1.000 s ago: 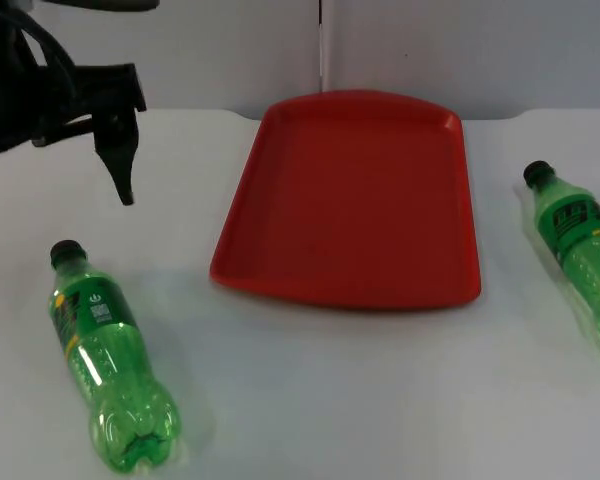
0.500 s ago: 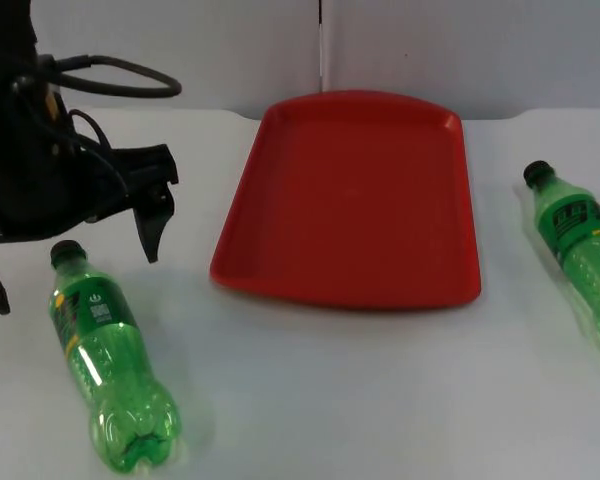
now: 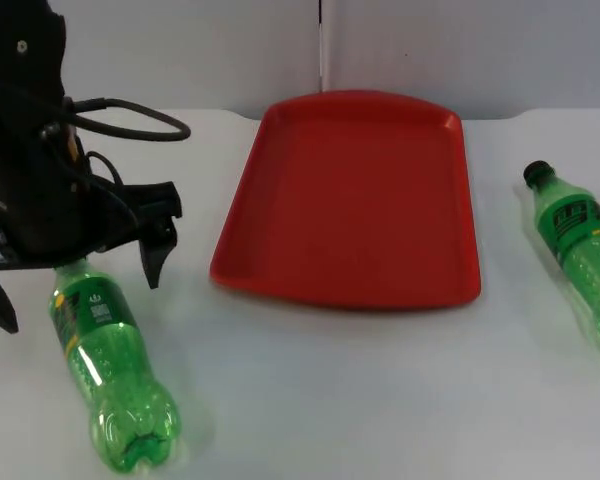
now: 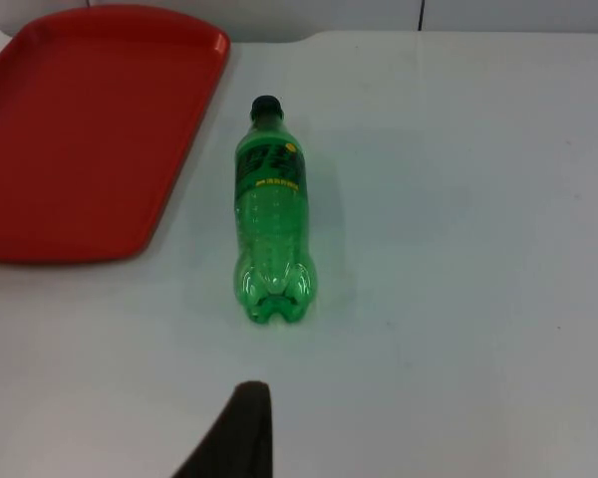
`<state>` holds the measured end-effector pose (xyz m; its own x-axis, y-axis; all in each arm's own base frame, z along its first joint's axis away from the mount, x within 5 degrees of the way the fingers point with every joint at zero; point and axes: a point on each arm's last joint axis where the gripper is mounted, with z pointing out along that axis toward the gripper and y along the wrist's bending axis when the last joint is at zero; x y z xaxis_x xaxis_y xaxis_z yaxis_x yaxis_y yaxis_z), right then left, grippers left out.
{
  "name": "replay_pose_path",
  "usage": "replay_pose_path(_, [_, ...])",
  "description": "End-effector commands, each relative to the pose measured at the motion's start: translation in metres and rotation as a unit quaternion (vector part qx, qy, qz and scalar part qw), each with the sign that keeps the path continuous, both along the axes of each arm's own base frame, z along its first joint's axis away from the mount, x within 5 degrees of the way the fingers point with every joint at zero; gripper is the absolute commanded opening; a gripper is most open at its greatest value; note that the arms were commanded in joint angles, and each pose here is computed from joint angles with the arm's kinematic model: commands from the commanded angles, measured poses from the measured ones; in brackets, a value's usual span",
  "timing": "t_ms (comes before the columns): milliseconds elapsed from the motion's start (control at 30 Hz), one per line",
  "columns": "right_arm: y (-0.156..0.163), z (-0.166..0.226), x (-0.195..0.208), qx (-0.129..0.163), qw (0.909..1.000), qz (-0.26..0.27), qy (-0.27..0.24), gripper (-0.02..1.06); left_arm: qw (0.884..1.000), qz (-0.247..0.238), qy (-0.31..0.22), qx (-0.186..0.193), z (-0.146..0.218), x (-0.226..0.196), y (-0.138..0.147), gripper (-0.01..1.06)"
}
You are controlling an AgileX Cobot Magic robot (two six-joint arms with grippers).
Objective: Place the bottle upright on the tray.
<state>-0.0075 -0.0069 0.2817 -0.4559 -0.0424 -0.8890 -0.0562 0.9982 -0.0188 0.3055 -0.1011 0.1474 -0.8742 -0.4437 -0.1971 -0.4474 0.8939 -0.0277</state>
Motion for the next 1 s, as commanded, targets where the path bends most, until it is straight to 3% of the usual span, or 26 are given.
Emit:
replay_pose_path(0, [0.0,-0.001,0.001,-0.001,1.0,-0.002,-0.002,1.05,1.0,0.0,0.002,0.0,-0.001,0.005,0.006,1.05])
replay_pose_path(133, [0.0,-0.001,0.001,-0.001,1.0,-0.002,-0.002,1.05,1.0,0.005,-0.002,-0.003,-0.006,0.009,0.01,1.05])
replay_pose_path(300, [0.0,-0.001,0.001,-0.001,1.0,-0.002,-0.002,1.05,0.999,0.008,-0.016,-0.035,-0.018,0.017,0.003,1.05])
replay_pose_path(967, [0.0,-0.001,0.001,-0.001,1.0,-0.002,-0.002,1.05,1.0,-0.003,0.015,-0.011,-0.064,0.026,0.003,1.05])
